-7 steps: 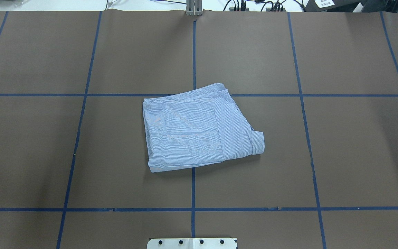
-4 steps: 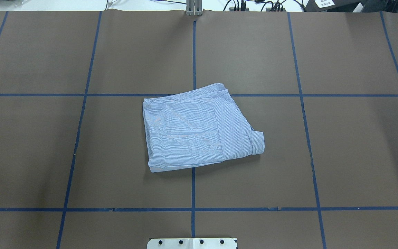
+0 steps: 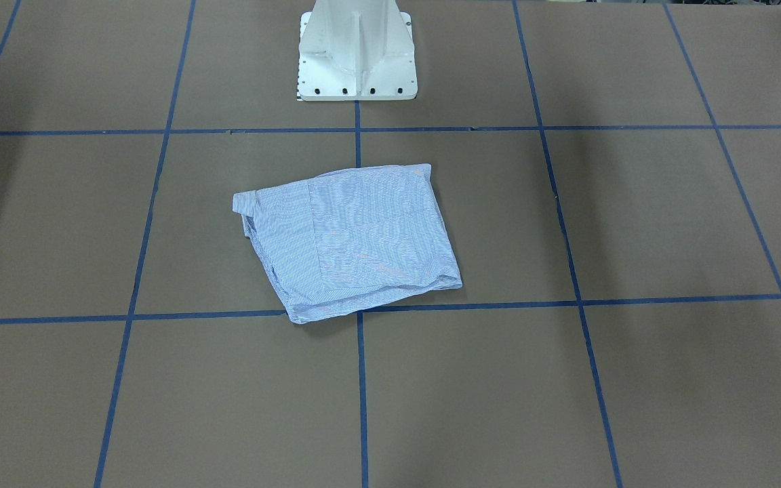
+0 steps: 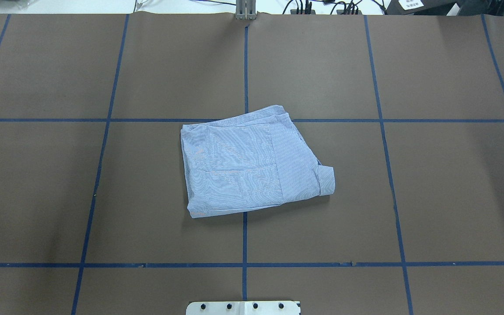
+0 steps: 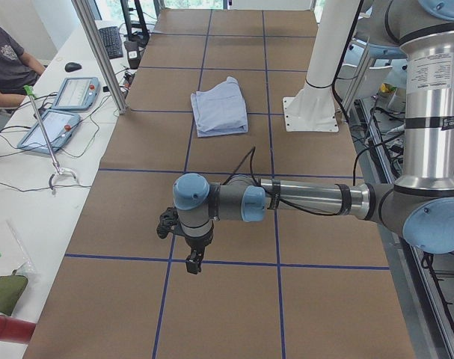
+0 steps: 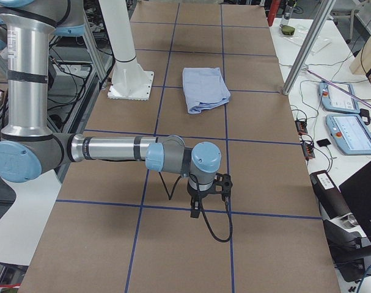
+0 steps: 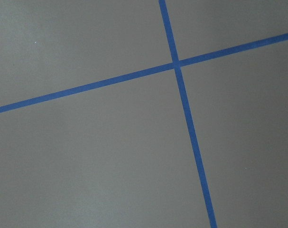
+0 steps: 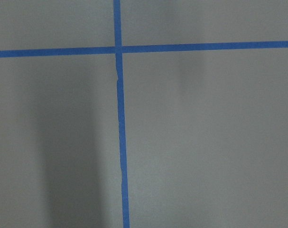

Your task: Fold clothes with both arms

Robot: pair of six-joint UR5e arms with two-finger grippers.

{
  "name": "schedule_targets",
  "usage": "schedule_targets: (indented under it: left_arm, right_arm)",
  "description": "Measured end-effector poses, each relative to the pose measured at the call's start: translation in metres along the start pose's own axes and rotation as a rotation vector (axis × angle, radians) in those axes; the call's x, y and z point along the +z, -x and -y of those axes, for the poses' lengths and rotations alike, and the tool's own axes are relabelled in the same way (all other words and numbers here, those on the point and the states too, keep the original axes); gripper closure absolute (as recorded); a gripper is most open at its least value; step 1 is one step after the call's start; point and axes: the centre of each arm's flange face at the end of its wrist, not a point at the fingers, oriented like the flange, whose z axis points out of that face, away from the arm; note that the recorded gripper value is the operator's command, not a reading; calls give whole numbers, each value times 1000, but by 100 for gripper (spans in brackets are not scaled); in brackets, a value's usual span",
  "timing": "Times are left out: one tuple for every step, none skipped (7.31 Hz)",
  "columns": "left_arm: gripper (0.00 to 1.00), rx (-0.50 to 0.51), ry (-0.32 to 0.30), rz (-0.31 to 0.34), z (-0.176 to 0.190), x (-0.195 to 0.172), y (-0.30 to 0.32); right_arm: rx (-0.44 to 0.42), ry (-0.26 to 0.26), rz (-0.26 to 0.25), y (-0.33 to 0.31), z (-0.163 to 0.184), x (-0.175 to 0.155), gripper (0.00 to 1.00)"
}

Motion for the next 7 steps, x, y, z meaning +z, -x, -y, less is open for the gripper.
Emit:
schedule_targets:
  left_arm:
    - [0, -2, -3, -29, 0, 2, -1]
    - [0, -4, -5, -57, -1, 4, -3]
    - [0, -5, -7, -71, -1, 4, -3]
    - [0, -5, -8, -75, -1, 5, -4]
    - [0, -5, -8, -77, -1, 5, -4]
    - [0, -5, -8, -77, -1, 4, -4]
    - [0, -5, -9, -77, -1, 4, -4]
  right_arm:
    - [0, 0, 1, 0, 0, 0, 0]
    - [-1, -1, 1, 1, 1, -1, 0]
    - [-2, -2, 2, 1, 1, -1, 0]
    - [-3, -3, 1, 2, 2, -2, 0]
    - [-4, -4, 1, 2, 3, -2, 0]
    - [-4, -5, 1, 2, 3, -2, 0]
    - [-4, -5, 1, 2, 3, -2, 0]
